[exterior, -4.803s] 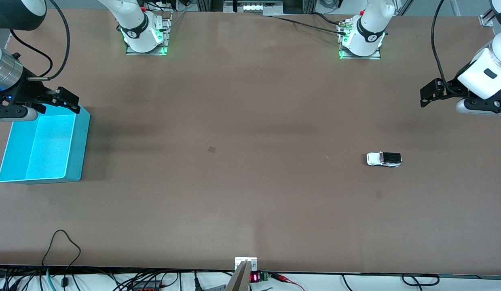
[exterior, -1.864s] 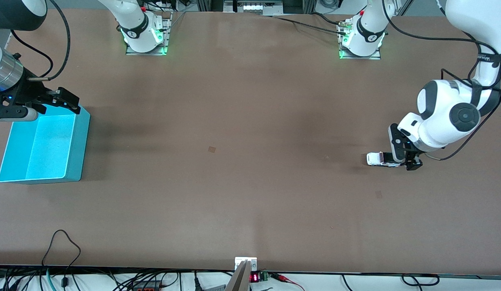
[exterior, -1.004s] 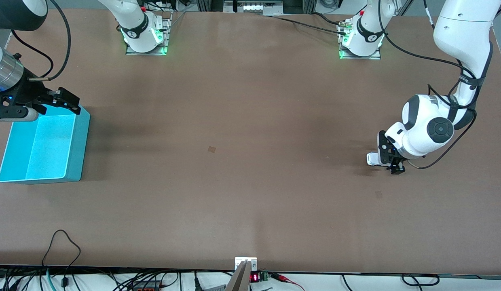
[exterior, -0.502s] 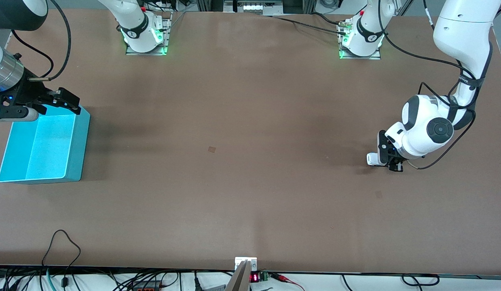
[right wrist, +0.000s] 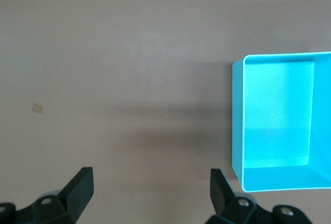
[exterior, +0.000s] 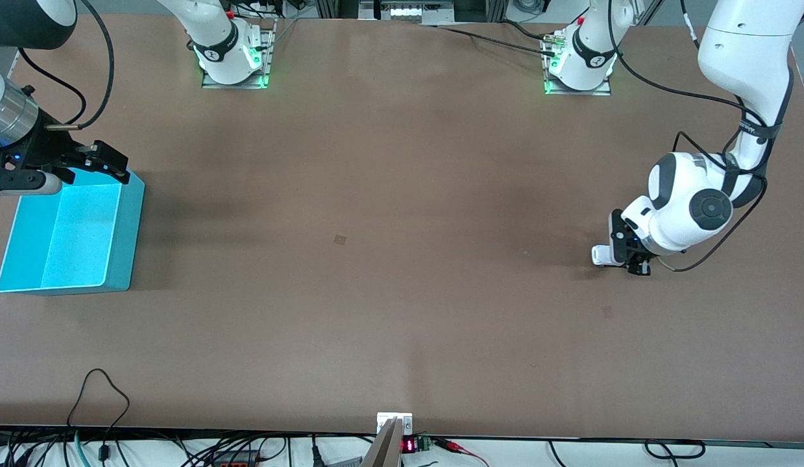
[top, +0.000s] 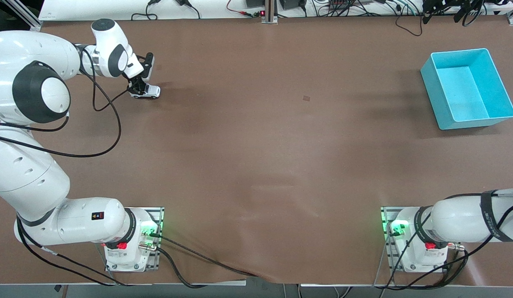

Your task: Wind and store white jeep toy

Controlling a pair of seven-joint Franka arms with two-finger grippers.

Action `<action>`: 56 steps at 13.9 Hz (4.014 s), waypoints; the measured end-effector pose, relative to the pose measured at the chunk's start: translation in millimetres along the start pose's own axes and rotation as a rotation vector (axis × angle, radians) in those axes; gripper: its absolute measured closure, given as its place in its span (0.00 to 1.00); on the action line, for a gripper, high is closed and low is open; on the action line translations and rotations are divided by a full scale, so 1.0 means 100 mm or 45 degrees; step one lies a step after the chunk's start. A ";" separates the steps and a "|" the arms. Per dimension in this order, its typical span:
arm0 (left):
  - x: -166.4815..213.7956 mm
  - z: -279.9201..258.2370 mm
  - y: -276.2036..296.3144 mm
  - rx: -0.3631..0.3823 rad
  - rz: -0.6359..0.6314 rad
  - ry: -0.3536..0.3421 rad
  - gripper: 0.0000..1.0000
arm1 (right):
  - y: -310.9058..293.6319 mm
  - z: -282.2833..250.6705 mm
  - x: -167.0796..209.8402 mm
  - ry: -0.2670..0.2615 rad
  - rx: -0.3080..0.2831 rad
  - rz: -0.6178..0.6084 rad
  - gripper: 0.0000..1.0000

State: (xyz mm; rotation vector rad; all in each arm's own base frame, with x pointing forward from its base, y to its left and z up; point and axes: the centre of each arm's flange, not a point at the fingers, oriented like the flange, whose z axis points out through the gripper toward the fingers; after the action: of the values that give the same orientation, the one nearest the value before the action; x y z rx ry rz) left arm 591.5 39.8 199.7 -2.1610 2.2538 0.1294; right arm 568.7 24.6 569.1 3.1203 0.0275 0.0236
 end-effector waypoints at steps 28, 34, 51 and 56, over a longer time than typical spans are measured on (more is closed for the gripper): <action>-1.09 -0.75 -0.13 -0.162 0.047 -0.037 0.00 | 0.00 0.00 0.00 -0.001 0.000 0.000 0.00; -0.65 -1.58 -0.33 -0.294 -0.207 -0.049 0.00 | 0.00 0.00 0.00 -0.001 0.000 0.000 0.00; 0.70 -3.59 -0.18 -0.178 -1.101 -0.099 0.00 | 0.00 0.00 0.00 -0.001 0.000 0.000 0.00; 1.04 -4.08 0.06 -0.135 -1.463 0.019 0.00 | 0.00 0.01 0.00 -0.002 0.000 0.000 0.00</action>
State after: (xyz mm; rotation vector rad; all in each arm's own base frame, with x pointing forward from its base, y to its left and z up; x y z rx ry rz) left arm 599.1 -92.2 599.7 -3.0740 0.7170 0.1940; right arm 568.5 24.8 568.5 3.1203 0.0281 0.0217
